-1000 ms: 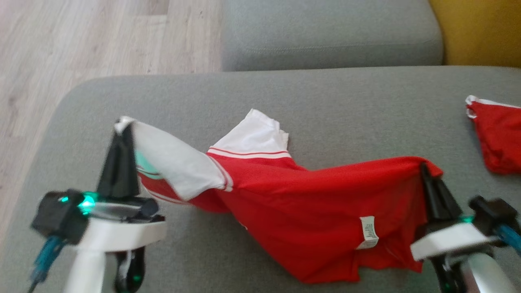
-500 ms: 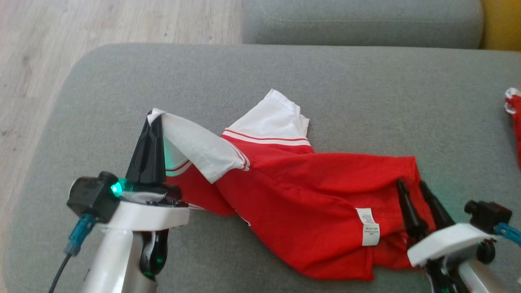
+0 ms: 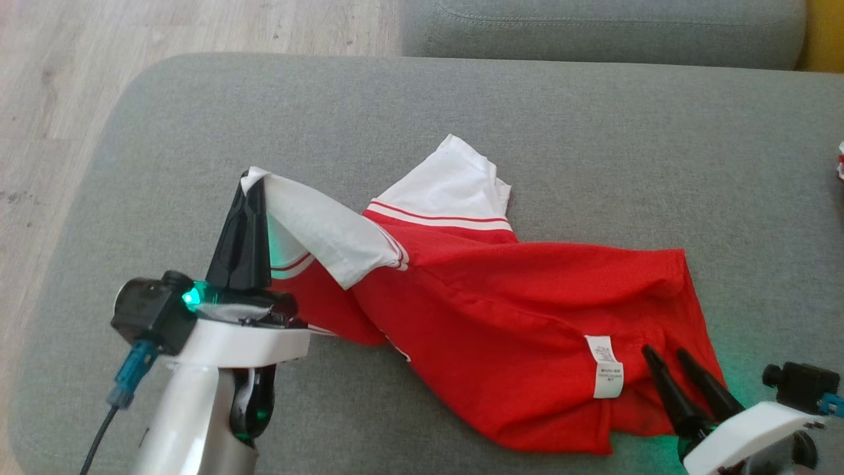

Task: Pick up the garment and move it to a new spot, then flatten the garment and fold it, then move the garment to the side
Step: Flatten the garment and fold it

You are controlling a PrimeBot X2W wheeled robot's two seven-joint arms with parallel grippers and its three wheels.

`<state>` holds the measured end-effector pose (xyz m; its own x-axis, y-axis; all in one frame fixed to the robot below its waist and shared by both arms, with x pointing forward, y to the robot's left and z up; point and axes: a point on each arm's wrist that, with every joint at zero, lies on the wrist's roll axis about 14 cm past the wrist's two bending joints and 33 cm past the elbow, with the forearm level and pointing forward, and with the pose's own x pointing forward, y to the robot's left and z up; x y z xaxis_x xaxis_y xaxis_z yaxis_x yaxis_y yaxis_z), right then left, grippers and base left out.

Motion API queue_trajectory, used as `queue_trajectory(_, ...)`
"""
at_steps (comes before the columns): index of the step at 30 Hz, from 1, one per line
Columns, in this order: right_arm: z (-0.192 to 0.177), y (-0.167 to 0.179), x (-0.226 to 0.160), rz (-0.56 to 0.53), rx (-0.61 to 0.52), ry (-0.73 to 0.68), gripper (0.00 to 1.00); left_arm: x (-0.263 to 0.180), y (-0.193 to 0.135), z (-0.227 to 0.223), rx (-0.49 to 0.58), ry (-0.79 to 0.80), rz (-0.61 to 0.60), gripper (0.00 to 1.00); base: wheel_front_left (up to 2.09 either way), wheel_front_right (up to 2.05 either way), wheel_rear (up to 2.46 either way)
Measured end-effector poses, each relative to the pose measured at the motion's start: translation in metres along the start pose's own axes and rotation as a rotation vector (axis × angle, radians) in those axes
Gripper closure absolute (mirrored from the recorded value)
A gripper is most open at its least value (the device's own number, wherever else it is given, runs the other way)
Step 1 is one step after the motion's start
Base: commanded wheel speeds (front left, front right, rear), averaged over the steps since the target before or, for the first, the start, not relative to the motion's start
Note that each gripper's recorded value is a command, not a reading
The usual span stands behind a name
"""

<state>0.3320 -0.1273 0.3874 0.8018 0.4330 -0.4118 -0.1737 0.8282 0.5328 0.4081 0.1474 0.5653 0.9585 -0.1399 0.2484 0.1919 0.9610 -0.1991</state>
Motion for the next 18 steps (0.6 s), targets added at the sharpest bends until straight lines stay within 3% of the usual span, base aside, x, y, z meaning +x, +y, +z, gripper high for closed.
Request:
queue_trajectory(17,-0.004,-0.002,0.011,-0.008,0.016,0.046,0.0,-0.001,0.003,0.0,0.0,-0.001,0.011,1.0,0.0,0.0,0.0)
queue_trajectory(18,-0.003,0.0,0.012,-0.004,0.014,0.044,0.05,-0.002,0.004,0.0,0.0,-0.002,0.014,1.0,0.0,0.0,0.0)
